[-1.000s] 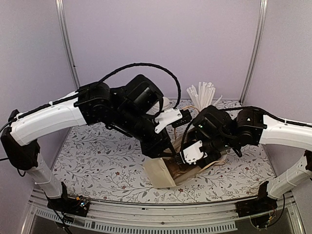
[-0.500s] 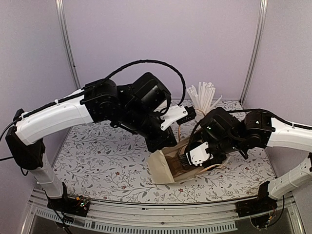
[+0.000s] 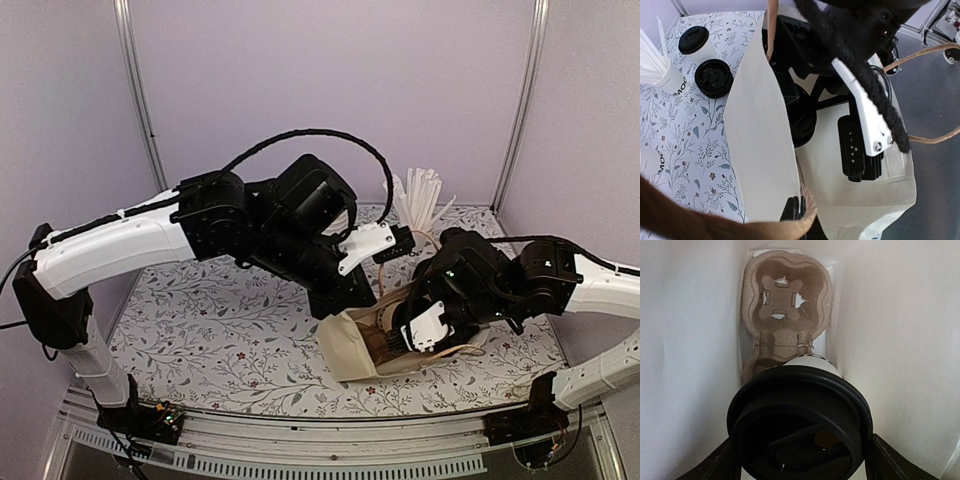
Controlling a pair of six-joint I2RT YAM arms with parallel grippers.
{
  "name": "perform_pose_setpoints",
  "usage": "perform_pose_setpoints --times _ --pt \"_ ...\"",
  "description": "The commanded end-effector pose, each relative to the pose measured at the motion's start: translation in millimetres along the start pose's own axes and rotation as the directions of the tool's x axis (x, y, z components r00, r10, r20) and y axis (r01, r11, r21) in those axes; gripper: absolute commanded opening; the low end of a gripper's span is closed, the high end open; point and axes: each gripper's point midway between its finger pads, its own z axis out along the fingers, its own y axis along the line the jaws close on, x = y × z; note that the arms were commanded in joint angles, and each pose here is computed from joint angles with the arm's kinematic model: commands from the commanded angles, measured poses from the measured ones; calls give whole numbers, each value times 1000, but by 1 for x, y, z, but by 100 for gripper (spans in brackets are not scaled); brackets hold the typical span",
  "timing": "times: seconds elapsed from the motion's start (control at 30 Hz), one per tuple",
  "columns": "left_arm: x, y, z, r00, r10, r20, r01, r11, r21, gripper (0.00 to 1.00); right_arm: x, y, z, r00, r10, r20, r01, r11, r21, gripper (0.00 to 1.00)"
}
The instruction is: Pack the takeout coffee
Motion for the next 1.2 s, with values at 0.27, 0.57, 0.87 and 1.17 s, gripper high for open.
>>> perform_pose_setpoints --times 0.27,0.57,0.87,1.17 --pt "-35 3 -31 960 183 210 -177 983 -49 63 5 8 -14 997 -68 23 67 997 30 48" --pt "-7 107 -44 903 -52 427 52 999 12 67 18 21 -11 997 -74 -5 74 996 40 48" --pt "54 127 0 934 -183 306 172 983 60 69 20 22 -9 998 -55 -9 55 997 59 48" --pt "116 124 44 923 -302 240 269 950 162 69 13 15 -1 999 -47 6 46 995 86 48"
